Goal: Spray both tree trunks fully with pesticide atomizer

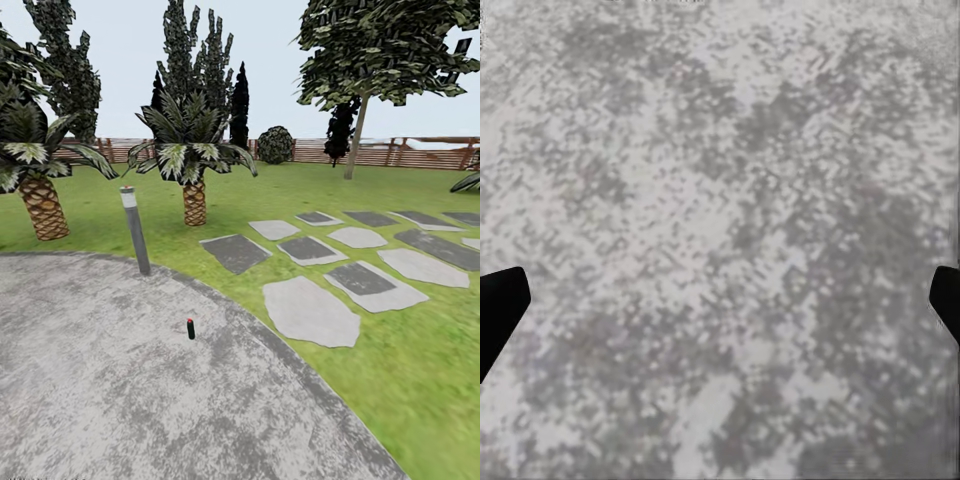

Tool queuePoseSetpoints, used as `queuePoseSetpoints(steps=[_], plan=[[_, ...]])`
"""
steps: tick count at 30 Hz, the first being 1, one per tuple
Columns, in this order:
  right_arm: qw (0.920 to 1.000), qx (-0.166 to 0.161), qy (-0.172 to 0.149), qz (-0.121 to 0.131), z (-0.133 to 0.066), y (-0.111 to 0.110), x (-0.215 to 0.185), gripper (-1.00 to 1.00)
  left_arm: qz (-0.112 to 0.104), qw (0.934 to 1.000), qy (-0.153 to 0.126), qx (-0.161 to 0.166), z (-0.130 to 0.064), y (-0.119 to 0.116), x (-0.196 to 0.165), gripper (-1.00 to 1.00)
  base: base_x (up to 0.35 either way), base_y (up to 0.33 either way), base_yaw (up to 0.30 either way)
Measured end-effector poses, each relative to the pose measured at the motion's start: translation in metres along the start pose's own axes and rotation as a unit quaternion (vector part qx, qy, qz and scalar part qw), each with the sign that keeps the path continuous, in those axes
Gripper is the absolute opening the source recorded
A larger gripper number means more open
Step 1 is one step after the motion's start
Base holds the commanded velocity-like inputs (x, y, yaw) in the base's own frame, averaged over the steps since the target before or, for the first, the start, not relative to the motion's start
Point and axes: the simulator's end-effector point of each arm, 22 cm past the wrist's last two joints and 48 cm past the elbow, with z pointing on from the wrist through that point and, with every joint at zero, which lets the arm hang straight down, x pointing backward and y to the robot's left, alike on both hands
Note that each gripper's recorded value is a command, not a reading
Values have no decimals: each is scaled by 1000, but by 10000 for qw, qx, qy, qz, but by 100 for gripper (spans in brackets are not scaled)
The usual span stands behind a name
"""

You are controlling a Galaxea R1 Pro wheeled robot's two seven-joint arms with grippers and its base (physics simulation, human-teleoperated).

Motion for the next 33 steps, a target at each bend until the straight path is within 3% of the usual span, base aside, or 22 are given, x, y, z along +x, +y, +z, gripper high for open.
queuePoseSetpoints(steps=[15,33], plan=[[10000,1,-2,1,0,0,0,100,-1,10000,1,-1,0,0,0,100,171,-246,269],[10000,13,-12,5,0,-1,-1,100,-4,10000,6,-13,0,1,0,100,141,-266,18]])
